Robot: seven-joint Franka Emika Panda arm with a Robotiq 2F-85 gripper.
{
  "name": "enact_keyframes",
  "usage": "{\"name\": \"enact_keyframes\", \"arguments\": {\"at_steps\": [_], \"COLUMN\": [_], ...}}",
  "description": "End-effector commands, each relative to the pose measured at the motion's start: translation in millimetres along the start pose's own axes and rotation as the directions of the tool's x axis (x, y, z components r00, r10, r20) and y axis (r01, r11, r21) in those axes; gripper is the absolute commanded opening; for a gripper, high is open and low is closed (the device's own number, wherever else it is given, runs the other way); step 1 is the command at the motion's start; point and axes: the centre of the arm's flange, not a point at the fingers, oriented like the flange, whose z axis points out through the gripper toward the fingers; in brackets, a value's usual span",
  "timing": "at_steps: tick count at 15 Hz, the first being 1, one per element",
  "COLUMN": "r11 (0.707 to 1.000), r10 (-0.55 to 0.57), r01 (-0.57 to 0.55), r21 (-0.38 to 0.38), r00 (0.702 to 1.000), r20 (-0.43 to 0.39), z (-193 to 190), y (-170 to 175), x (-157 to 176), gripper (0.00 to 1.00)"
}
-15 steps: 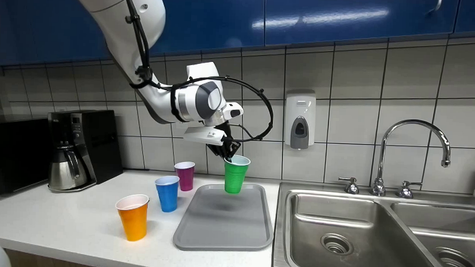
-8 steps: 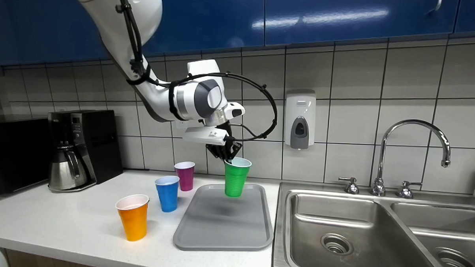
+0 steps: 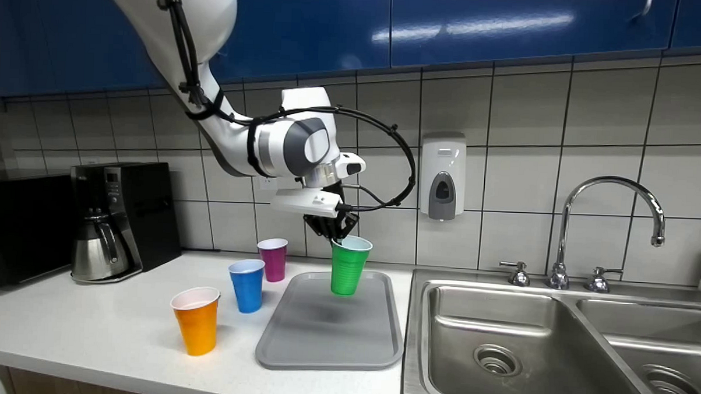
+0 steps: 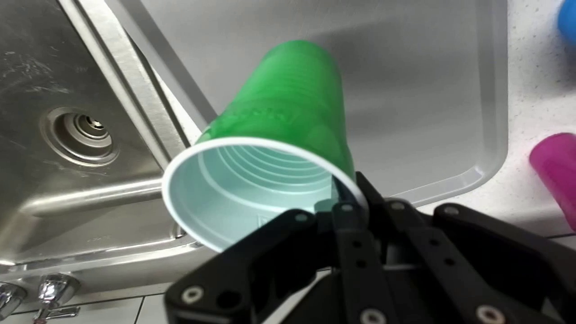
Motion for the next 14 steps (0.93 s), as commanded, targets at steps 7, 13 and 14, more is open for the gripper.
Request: {"name": "enact_keyframes", "arguments": {"at_steps": [7,13,14], "r11": [0.996,0.988,0.987], "r10": [-0.082,-0.144,-0.151], "r01": [0.080,0.141,0.148], "r21": [0.045,0.055,0.057], "r00": [0.996,0.988,0.987], "r20": [0.034,0.048,0.051], "z": [-19.6,-28.8,-30.0], "y": [19.3,16.0,15.2], "x": [-29.2,-47.0,-50.0], "gripper": [0.01,0.01,0.01]}}
